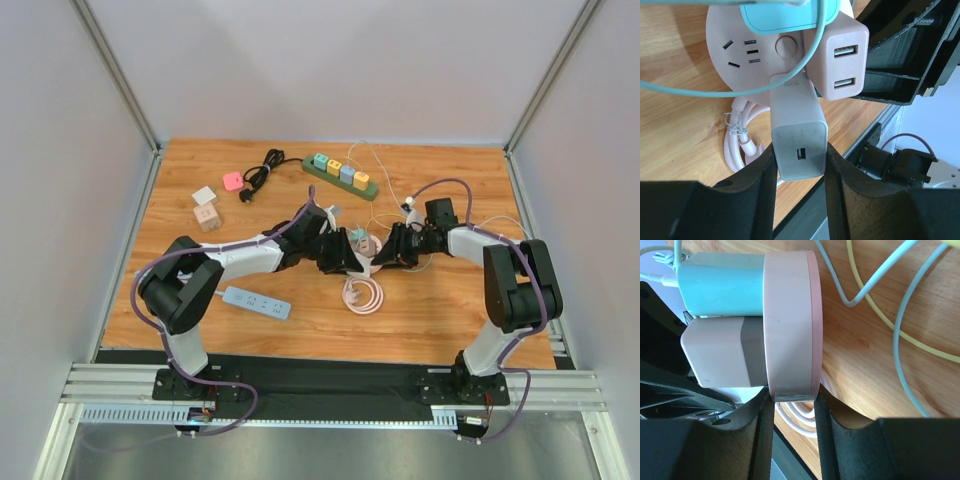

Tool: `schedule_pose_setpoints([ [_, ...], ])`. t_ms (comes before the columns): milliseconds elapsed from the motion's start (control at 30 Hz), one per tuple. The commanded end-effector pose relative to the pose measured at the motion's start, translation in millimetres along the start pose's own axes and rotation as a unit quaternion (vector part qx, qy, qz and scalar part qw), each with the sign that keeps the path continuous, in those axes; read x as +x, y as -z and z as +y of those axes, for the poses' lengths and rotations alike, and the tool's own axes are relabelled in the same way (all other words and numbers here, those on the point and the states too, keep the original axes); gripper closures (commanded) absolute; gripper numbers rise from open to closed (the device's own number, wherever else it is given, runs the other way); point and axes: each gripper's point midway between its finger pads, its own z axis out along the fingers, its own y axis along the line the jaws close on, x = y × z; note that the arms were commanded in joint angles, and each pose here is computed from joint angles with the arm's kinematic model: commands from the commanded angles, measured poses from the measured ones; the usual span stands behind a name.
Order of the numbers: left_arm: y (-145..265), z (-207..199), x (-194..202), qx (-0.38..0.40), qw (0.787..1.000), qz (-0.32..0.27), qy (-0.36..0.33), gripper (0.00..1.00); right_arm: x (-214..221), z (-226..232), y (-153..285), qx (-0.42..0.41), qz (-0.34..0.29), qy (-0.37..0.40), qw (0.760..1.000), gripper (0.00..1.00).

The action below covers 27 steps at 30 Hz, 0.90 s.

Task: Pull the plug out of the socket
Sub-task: Remove the plug from the socket.

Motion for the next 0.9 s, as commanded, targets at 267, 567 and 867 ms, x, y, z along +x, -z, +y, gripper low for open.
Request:
schedule_pose_setpoints([
  [267,-2.9,-70.7,11.7,-0.062,0.993,0.081,-0.057,1.0,-32.8,-59.4,3.7,0.115,-0.066,0.026,0.991,1.0],
  [567,16.8,-67.8,26.5,0.034,0.993,0.087,-0.073,1.0,-35.8,-60.4,6.9,0.122,-0.072,0.028,0.99,1.0],
  [867,34.5,-64.4,22.7,0.132,0.986,0.076,-0.062,1.0,-36.3,-62.8,7.4,0.124,-0.071,0.026,0.989,1.0],
])
